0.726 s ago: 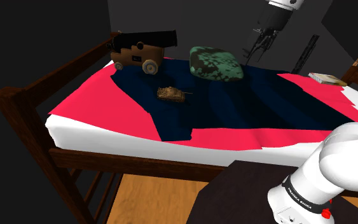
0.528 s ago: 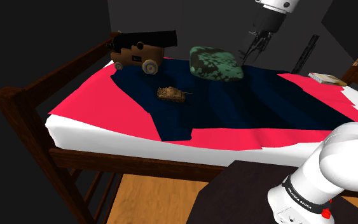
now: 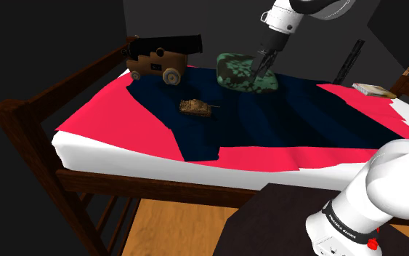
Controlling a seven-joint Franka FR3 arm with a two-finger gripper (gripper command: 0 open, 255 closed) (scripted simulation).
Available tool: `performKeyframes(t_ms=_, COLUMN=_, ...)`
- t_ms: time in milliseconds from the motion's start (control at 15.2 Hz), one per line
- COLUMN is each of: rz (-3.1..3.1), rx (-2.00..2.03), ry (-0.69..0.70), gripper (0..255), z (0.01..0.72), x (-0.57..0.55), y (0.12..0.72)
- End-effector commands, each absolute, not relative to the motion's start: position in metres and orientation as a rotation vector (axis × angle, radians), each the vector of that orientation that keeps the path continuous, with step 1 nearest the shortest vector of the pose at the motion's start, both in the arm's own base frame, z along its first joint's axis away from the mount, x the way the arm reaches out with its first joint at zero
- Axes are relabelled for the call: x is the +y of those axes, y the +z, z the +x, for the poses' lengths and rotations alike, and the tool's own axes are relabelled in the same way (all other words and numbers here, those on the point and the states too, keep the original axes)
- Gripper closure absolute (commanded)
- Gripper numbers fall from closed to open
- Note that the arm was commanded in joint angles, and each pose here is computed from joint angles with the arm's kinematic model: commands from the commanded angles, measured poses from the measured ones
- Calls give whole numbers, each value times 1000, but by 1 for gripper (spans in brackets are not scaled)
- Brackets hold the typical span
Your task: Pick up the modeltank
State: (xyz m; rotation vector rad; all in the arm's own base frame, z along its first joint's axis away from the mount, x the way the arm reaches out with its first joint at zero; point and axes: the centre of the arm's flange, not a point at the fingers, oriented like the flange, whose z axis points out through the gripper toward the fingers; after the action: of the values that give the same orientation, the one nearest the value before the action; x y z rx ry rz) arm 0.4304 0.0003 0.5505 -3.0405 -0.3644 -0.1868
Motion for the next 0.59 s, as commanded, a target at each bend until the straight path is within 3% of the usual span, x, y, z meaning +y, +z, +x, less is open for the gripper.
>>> performKeyframes(t_ms=0, rz=-3025, rx=-428, ry=-187, gripper=0, z=452, x=-3, y=536)
performKeyframes(t_ms=528, rz=-2951, rx=-666, ry=-181, gripper=0, z=542, x=-5, y=476)
